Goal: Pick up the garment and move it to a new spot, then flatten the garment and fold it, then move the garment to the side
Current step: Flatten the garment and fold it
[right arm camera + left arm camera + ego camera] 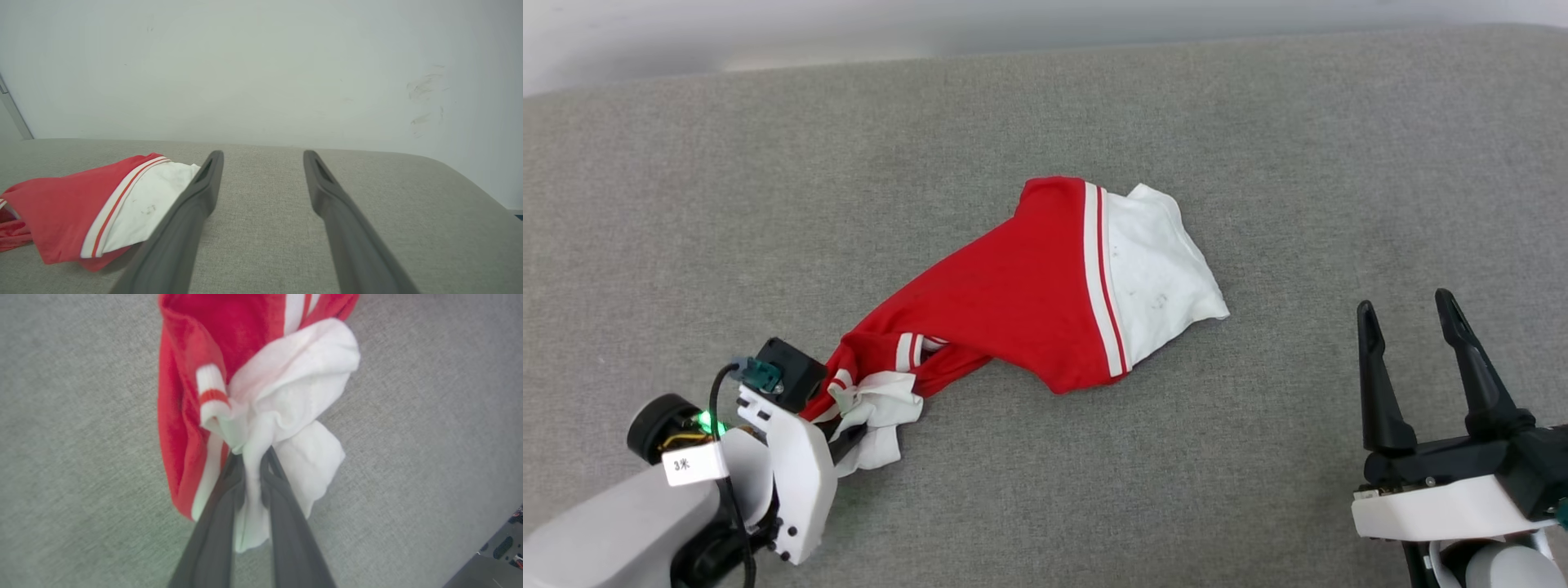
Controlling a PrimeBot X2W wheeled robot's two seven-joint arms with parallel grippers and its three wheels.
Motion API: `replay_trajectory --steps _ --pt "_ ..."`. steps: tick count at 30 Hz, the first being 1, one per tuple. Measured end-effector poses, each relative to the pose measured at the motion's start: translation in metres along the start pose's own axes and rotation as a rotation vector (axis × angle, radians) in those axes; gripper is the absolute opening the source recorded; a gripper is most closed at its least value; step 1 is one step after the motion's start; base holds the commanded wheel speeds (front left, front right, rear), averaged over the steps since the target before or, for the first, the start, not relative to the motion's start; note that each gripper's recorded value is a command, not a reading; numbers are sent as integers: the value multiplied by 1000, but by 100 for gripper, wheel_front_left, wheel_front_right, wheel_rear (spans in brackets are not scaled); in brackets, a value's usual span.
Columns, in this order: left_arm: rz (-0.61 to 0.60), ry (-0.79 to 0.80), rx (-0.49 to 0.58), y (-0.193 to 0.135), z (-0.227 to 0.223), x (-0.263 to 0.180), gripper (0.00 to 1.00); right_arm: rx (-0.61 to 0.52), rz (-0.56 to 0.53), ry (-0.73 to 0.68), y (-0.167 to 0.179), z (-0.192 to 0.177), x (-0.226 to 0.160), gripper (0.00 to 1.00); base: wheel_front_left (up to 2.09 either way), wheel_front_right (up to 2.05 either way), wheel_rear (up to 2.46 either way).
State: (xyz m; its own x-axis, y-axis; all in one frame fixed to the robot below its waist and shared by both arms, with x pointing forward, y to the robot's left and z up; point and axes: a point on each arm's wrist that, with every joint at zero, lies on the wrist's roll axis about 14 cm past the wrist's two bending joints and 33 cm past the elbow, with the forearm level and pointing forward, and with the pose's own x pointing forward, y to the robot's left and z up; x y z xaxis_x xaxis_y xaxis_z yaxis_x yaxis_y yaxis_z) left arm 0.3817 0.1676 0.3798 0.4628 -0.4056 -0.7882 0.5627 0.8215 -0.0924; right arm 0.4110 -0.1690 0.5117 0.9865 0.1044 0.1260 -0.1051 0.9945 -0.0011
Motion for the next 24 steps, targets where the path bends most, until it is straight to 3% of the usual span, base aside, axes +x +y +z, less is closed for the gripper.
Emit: replay_trajectory --steps 1,2,12,18,24 --pt "5 -26 -14 -1 3 0 86 -7 -1 -1 -1 1 0 100 0 0 0" --pt "14 -56 -23 -2 7 0 100 -13 -3 -6 -2 3 -1 100 0 0 0" --pt "257 -603 54 19 103 -61 100 -144 24 -214 -2 74 20 100 0 0 0" --pt "424 -783 49 29 116 -95 100 -256 108 -366 6 125 43 100 0 0 0" --pt "567 -887 42 30 119 -118 100 -354 232 -384 24 133 68 100 0 0 0"
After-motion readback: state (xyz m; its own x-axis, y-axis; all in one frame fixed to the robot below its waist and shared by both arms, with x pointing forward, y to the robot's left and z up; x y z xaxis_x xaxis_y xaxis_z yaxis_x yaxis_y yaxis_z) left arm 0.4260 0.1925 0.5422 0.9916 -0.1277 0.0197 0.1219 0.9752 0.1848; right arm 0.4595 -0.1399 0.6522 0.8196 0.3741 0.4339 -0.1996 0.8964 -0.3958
